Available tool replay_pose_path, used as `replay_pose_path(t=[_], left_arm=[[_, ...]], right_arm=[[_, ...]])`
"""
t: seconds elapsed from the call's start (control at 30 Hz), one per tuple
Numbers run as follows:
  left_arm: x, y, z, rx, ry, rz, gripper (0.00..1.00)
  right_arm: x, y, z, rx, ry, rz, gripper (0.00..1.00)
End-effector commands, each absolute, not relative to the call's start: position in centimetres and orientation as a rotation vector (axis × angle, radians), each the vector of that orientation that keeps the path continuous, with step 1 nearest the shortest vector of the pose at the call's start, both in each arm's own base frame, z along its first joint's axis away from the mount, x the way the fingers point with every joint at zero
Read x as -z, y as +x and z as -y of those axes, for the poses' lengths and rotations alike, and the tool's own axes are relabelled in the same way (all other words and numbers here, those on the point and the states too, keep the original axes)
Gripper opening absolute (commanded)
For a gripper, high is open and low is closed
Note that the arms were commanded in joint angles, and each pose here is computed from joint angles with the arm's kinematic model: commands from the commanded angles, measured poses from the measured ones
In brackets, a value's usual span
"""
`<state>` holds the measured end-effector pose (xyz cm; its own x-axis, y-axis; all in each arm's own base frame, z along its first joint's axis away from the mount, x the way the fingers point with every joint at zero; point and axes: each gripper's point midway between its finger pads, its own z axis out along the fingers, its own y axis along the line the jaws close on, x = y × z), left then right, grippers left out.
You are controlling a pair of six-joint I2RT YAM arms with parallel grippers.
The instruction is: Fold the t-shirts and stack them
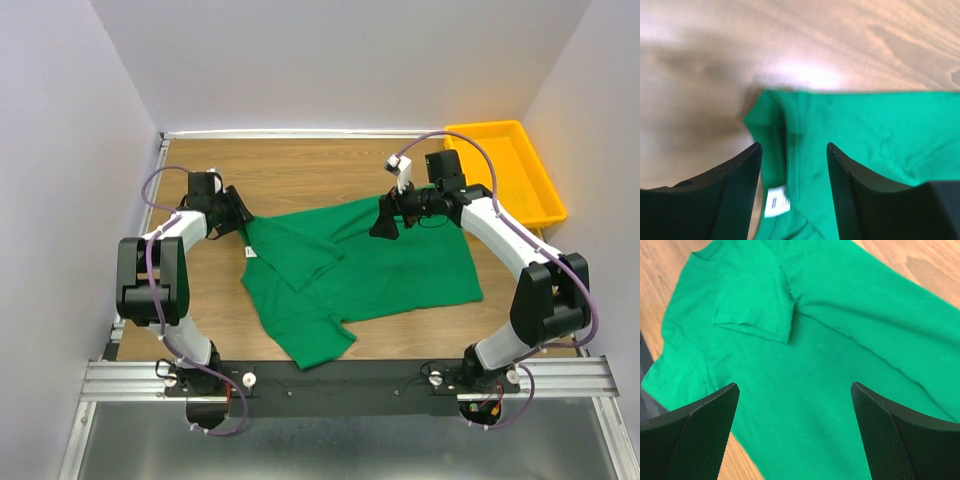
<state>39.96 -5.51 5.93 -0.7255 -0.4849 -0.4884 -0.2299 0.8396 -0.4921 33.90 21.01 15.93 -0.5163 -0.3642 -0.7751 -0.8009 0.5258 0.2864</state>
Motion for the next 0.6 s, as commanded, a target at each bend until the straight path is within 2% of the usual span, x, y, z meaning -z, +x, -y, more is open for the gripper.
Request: replay_pose_path(t=[0.0,0.13,0.43,0.57], left_arm=[[-5.5,40.9,5.0,0.504,-0.429,-2.439,0.6],[-3.6,40.0,4.1,0.45,-0.441,-2.518,0.56],[-2.3,39.4,2.8,0.342,-0.433,-2.578,0.56],[-1.5,40.5,3.6,0.401,-0.404,-2.612,0.44]], right_arm=[[-16.8,32.8,-20.5,-0.891,-0.955,-2.072,1.0],[-16.7,33.1,-19.9,-0.893,-0.925,-2.086,1.0],[-16.8,34.4,-18.8,-0.9,-0.866,-2.099,1.0],[-17.0,34.7,-18.3,-0.897,-0.841,-2.106,1.0]])
